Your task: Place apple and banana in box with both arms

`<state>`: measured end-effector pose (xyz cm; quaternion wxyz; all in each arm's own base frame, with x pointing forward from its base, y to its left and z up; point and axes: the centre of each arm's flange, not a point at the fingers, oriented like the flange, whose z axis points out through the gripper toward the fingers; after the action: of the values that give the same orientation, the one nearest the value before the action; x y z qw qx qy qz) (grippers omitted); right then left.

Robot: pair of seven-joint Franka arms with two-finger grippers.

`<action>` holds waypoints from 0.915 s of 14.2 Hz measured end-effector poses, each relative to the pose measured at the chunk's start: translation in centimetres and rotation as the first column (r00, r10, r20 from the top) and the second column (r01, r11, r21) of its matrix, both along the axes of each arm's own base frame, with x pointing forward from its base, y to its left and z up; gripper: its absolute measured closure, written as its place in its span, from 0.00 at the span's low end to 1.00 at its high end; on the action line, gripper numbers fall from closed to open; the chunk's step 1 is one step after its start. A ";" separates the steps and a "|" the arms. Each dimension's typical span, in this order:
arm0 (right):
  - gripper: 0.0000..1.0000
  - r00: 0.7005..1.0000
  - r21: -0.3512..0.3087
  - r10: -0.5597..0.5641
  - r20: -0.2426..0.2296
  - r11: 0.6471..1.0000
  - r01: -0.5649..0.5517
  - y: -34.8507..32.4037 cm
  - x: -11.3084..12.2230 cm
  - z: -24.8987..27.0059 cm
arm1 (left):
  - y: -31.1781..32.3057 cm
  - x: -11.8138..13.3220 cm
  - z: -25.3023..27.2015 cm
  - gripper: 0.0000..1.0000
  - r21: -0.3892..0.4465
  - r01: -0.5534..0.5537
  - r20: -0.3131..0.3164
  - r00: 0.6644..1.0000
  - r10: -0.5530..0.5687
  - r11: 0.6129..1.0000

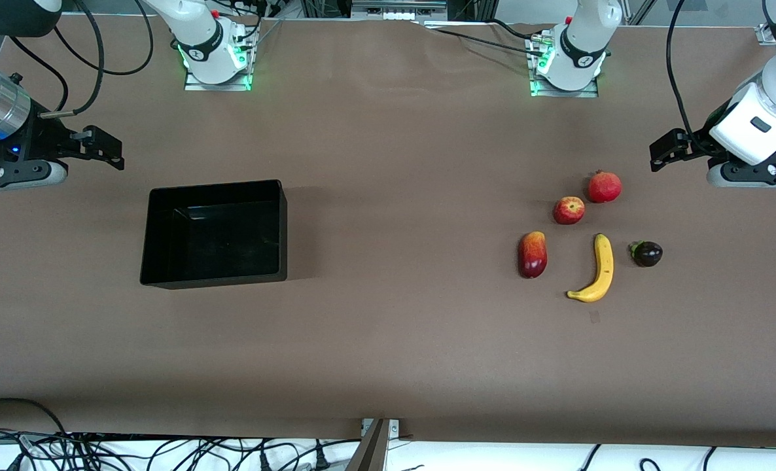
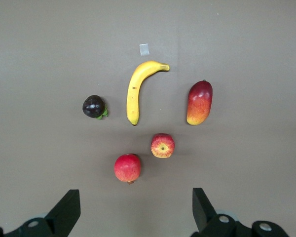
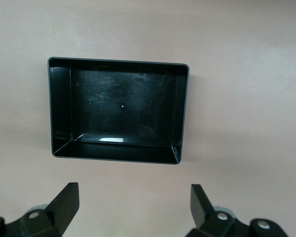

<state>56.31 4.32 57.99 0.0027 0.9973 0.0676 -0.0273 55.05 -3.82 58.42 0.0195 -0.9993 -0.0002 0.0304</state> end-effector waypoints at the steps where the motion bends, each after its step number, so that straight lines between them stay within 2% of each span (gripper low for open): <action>1: 0.00 1.000 -0.003 0.000 0.000 1.000 0.000 0.0 0.0 0.0 | 0.0 0.0 0.0 0.00 0.000 0.000 0.000 1.000 0.000 1.000; 13: 0.00 1.000 -0.018 0.000 -0.007 1.000 0.000 -0.3 0.0 -0.3 | 0.0 0.0 0.1 0.00 0.000 0.000 0.001 1.000 0.000 1.000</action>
<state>56.34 4.04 57.70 0.0116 0.9972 0.0673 -0.0312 55.05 -3.83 58.48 0.0195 -0.9994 -0.0002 0.0297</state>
